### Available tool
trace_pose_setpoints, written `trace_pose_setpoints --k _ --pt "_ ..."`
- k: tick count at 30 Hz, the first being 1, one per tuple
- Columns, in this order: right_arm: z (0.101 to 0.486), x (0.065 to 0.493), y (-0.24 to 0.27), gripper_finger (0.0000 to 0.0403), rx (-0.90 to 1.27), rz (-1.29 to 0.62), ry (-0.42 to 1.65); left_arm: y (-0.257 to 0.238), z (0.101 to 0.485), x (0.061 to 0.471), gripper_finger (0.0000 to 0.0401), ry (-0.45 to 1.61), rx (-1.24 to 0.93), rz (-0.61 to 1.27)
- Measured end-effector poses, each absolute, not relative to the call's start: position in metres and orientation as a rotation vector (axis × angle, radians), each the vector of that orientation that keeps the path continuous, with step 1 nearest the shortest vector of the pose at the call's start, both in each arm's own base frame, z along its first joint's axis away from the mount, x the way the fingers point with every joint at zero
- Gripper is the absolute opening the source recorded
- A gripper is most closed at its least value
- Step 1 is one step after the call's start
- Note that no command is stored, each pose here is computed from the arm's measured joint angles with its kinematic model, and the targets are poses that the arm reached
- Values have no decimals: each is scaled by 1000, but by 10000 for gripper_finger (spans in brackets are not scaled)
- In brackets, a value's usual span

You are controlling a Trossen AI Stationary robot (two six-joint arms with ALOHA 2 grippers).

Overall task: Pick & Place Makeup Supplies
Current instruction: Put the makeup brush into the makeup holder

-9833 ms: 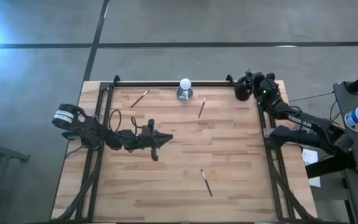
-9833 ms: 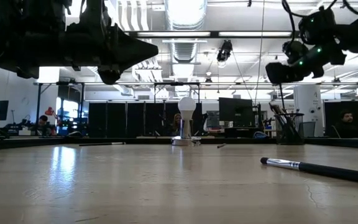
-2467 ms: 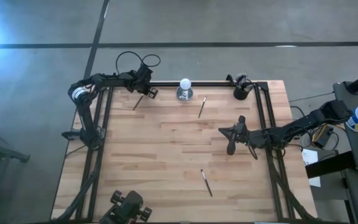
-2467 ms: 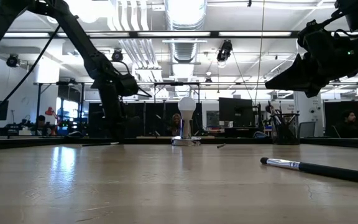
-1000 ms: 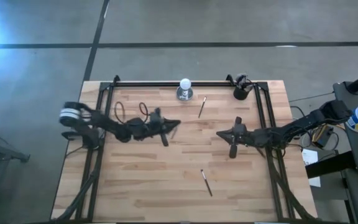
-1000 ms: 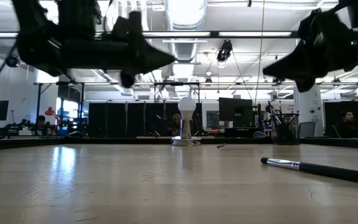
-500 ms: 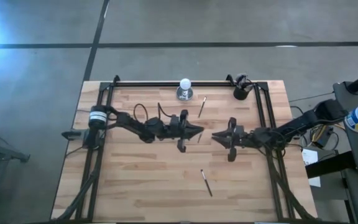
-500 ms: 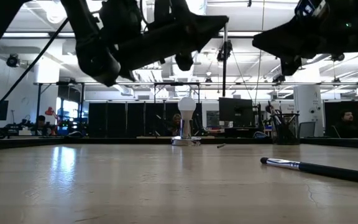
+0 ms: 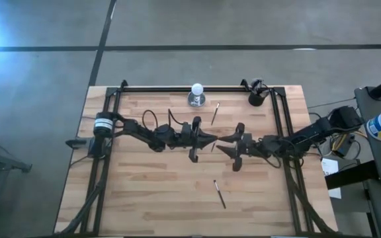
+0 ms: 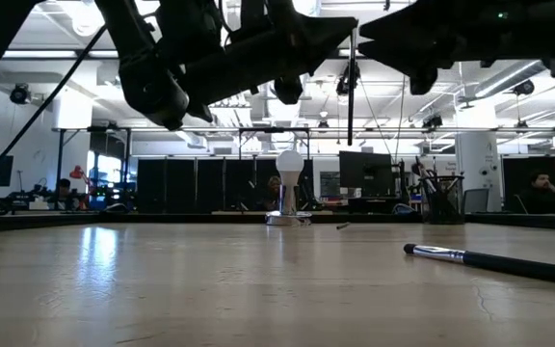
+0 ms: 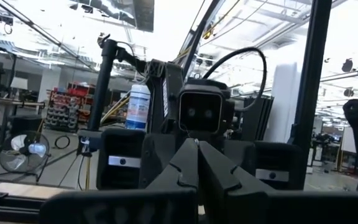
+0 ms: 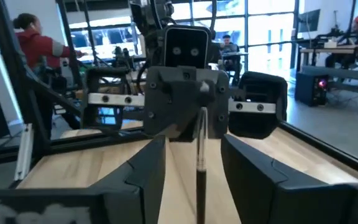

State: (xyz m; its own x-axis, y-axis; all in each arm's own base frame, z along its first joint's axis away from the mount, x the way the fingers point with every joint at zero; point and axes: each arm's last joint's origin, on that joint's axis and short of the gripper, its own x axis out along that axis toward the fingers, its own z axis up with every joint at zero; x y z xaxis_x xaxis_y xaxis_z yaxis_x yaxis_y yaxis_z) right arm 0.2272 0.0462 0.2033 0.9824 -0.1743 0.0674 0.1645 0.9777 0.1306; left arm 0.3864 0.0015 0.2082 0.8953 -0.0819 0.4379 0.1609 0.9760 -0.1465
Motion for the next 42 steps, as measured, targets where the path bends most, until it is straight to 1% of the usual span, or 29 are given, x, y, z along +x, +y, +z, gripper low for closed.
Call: trace_pose_setpoints --k 4,7,9,13,14,17,20,23,27,32,35,42 --pt "203 240 44 134 119 -194 -63 1 208 386 0 -446 -181 -127" --pt "201 248 43 114 113 -207 -49 2 208 386 0 -445 -180 -127" --pt "201 251 44 93 113 -207 -49 1 208 386 0 -445 -180 -128" --pt "201 250 44 31 103 -227 -49 2 208 386 0 -444 -183 -128" --pt "201 249 43 21 99 -228 -51 2 208 386 0 -445 -189 -128" --pt "202 244 42 18 100 -234 -54 2 210 385 5 -425 -219 -125" --pt "207 237 40 16 97 -258 -67 4 213 381 18 -364 -225 -91" --pt "209 226 35 15 61 -320 -52 5 215 371 33 -310 -223 -65" --pt "217 204 23 14 16 -416 -57 5 213 351 45 -295 -197 -53" --pt "214 176 -8 14 -23 -570 -3 6 198 327 45 -247 -185 9" --pt "208 159 -31 14 -29 -626 4 7 189 317 45 -240 -188 46" --pt "203 127 -82 14 -48 -796 -15 9 179 307 45 -220 -191 85"
